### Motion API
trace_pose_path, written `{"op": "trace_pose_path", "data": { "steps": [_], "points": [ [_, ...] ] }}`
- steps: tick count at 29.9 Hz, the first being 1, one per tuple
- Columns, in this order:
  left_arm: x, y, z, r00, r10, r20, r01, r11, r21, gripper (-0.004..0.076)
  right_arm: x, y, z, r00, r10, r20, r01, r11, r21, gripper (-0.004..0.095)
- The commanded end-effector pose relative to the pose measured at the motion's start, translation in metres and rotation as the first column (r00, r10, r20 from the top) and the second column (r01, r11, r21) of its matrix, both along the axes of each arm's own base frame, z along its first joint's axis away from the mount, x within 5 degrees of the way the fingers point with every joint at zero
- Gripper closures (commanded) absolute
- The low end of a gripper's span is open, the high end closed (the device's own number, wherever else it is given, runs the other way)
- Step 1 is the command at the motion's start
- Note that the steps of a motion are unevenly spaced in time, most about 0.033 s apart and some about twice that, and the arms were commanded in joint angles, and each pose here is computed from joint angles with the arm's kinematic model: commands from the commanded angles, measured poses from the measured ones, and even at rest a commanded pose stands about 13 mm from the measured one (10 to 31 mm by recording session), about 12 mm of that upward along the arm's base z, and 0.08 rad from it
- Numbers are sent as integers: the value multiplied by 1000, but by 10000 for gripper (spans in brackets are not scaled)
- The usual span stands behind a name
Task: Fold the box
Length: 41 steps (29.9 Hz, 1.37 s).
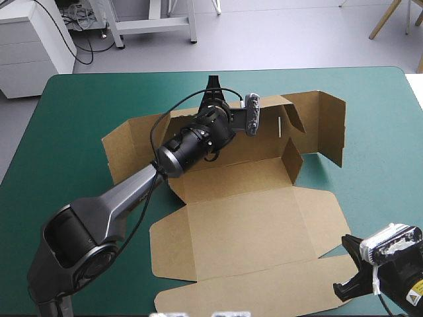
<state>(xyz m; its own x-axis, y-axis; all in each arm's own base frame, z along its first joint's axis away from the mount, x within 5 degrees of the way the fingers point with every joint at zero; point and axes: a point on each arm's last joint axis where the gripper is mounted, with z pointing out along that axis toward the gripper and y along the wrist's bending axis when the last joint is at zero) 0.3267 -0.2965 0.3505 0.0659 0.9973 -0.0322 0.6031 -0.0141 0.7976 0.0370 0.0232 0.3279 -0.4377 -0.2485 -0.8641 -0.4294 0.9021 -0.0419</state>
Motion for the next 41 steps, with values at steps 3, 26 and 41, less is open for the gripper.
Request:
{"op": "trace_pose_path", "data": {
  "steps": [3,26,41],
  "points": [
    [-26,-11,20,989,-79,125,80,997,3,734,3,1,11,998,-5,67,3,1000,25,927],
    [-94,27,-15,849,-300,434,330,944,8,734,4,1,13,997,-15,82,12,999,33,927],
    [-96,31,-31,857,-247,452,309,949,-68,734,13,-3,22,980,-70,185,63,997,42,867]
  ]
}}
